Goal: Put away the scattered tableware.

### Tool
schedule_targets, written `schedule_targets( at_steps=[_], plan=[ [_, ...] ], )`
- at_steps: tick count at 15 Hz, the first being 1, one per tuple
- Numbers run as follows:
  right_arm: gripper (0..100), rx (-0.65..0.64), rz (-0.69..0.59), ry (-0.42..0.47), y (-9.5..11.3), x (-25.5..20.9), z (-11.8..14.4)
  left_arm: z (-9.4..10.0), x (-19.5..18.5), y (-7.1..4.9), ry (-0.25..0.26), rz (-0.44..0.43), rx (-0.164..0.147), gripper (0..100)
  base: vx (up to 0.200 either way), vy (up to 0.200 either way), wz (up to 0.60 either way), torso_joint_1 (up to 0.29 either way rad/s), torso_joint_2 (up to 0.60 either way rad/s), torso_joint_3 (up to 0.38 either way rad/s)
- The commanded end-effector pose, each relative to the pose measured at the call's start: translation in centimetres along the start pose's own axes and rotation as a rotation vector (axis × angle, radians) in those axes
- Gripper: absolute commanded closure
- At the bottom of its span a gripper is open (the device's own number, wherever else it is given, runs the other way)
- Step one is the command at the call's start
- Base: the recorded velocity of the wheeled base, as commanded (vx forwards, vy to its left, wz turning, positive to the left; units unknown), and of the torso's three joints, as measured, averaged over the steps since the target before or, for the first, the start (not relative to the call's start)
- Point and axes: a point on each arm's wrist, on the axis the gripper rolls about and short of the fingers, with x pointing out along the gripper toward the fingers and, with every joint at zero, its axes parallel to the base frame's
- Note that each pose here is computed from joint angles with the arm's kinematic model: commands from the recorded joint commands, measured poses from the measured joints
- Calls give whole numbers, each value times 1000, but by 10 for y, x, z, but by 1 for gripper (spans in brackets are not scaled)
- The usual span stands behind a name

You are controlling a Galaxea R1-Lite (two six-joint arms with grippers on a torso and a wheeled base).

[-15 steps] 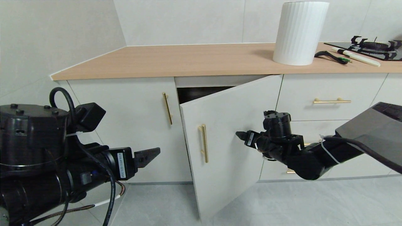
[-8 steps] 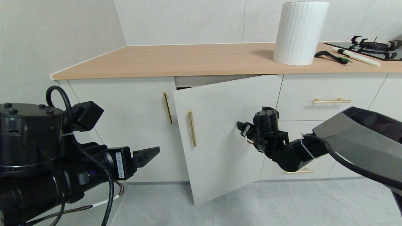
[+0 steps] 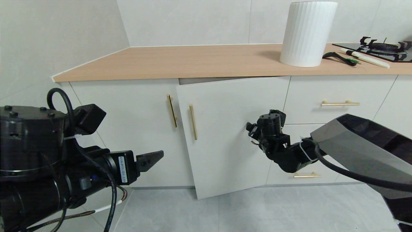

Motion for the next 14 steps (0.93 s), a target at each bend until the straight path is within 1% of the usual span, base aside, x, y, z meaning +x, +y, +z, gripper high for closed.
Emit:
schedule_targets(
  at_steps=[1, 6, 8, 13, 14],
  plan=[
    [0, 10, -25, -30, -4, 10, 3, 0, 0, 0, -2, 0, -1, 0, 0, 0, 0, 0, 0, 0],
    [0, 33, -96, -110, -14, 31, 11, 1, -2, 0, -7, -3, -2, 0, 0, 0, 0, 0, 0, 0],
    [0, 33, -113, -117, -19, 37, 13, 1, -2, 0, -7, -3, -2, 0, 0, 0, 0, 0, 0, 0],
    [0, 35, -111, -121, -17, 32, 19, 0, -2, 0, -5, -4, -2, 0, 0, 0, 0, 0, 0, 0],
    [0, 18, -103, -93, -16, 21, 18, 1, -2, 0, -7, -3, -2, 0, 0, 0, 0, 0, 0, 0]
  ],
)
